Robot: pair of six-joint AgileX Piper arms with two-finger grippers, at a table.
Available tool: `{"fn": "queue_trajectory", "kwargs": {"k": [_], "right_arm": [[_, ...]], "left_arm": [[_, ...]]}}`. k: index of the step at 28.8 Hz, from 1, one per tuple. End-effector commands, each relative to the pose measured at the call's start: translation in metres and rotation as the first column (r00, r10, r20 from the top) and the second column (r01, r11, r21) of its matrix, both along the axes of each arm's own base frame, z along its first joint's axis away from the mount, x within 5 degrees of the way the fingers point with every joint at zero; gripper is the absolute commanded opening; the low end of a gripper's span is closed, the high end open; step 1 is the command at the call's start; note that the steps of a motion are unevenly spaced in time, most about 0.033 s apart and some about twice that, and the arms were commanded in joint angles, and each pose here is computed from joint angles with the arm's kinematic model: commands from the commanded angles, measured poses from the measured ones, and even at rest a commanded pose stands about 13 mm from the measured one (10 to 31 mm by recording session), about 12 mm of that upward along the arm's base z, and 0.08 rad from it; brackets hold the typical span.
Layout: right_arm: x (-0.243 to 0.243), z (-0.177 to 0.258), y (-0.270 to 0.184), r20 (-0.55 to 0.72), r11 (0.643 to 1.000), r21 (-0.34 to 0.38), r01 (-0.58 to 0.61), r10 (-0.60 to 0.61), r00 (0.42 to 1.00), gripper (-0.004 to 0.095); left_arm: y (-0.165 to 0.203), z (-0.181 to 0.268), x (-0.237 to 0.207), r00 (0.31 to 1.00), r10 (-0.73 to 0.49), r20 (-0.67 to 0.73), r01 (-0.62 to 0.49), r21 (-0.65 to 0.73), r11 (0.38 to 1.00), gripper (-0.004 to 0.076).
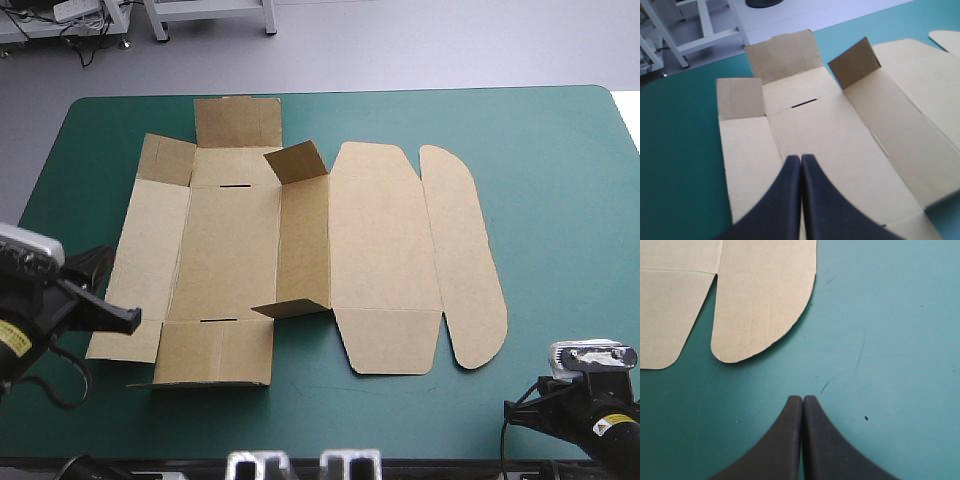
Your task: Fold the box
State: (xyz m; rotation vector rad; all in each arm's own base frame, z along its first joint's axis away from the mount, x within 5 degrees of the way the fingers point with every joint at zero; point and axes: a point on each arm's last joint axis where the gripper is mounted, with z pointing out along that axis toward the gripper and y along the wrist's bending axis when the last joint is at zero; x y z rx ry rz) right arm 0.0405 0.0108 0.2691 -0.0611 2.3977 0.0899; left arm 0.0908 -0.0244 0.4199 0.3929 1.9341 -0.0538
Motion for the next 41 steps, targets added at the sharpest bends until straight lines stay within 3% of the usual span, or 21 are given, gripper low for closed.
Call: {"fn": "queue_trajectory", "kwargs": {"k": [1,9,12,16,20,24,28,32,34,39,41], "right_arm": [[0.004,0.011,0.000,0.070,1.000,-0.001,0.002,-0.002,0.998,-0.0020],[0.004,0.011,0.000,0.070,1.000,-0.001,0.002,-0.002,0.998,-0.0020],[0.004,0.011,0.000,0.070,1.000,-0.001,0.002,-0.002,0.998,-0.0020],[0.004,0.011,0.000,0.070,1.000,-0.001,0.002,-0.002,0.998,-0.0020],[0.004,0.011,0.000,0.070,1.000,-0.001,0.002,-0.002,0.998,-0.0020],[0.005,0.010,0.000,0.076,1.000,-0.001,0.004,-0.004,0.997,-0.0020],[0.005,0.010,0.000,0.076,1.000,-0.001,0.005,-0.005,0.997,-0.0020],[0.005,0.010,0.000,0.076,1.000,-0.001,0.005,-0.005,0.997,-0.0020],[0.005,0.010,0.000,0.076,1.000,-0.001,0.005,-0.005,0.997,-0.0020],[0.005,0.010,0.000,0.077,1.000,-0.001,0.005,-0.005,0.997,-0.0020],[0.005,0.010,0.000,0.077,1.000,-0.001,0.005,-0.005,0.997,-0.0020]], "left_arm": [[-0.010,0.021,0.039,0.998,0.054,0.030,-0.056,0.076,0.996,-0.0010],[-0.007,0.021,0.121,0.948,0.309,-0.082,-0.280,0.253,0.926,-0.0006],[0.017,0.013,0.152,0.897,0.406,-0.175,-0.369,0.208,0.906,0.0015],[0.068,-0.002,0.178,0.815,0.450,-0.364,-0.465,0.051,0.884,0.0015],[0.118,-0.024,0.182,0.718,0.438,-0.541,-0.590,-0.139,0.795,0.0015],[0.157,-0.047,0.176,0.636,0.353,-0.686,-0.647,-0.224,0.729,0.0013],[0.172,-0.063,0.178,0.607,0.321,-0.727,-0.635,-0.201,0.746,0.0014],[0.167,-0.067,0.186,0.672,0.205,-0.712,-0.522,-0.257,0.813,0.0036],[0.164,-0.070,0.191,0.688,0.149,-0.711,-0.495,-0.308,0.813,0.0102],[0.156,-0.089,0.204,0.627,0.147,-0.765,-0.462,-0.214,0.861,0.0536],[0.152,-0.095,0.209,0.610,0.139,-0.780,-0.455,-0.200,0.868,0.0620]]}}
